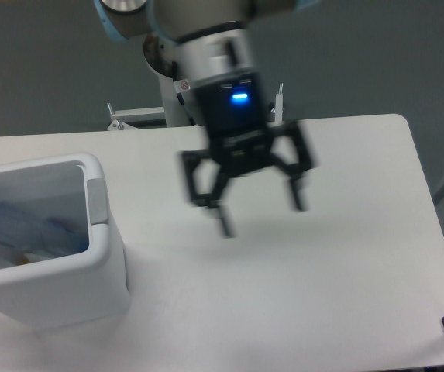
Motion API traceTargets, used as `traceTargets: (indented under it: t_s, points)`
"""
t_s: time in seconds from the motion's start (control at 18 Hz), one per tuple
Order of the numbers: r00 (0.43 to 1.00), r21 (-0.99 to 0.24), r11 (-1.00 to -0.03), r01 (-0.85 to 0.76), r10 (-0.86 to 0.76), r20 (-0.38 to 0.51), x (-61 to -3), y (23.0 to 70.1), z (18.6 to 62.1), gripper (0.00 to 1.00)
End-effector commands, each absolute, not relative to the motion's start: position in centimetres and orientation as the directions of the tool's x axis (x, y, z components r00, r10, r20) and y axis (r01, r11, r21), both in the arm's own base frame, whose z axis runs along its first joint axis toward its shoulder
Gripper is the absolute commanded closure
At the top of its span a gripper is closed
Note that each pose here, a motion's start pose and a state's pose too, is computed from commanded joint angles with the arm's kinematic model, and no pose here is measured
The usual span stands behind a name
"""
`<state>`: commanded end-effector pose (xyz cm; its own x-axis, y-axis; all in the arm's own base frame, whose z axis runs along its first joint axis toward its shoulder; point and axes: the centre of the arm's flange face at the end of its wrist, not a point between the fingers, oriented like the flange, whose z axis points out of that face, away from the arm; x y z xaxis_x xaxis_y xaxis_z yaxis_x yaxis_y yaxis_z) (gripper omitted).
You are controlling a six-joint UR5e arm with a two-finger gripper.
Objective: Place the trash in the trash can
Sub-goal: 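Open the gripper to release the bottle and raise it away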
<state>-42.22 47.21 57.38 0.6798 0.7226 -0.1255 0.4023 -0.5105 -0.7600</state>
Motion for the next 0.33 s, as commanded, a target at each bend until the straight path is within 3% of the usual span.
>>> traceTargets:
  t_s: [0.22, 0.33]
  points:
    - [0.764, -0.620, -0.713, 0.327, 0.586, -0.271, -43.2, 44.3, 56.1, 0.00]
    - [0.842, -0.476, -0.856, 0.202, 0.400, -0.361, -42.4, 42.0, 55.8, 0.00]
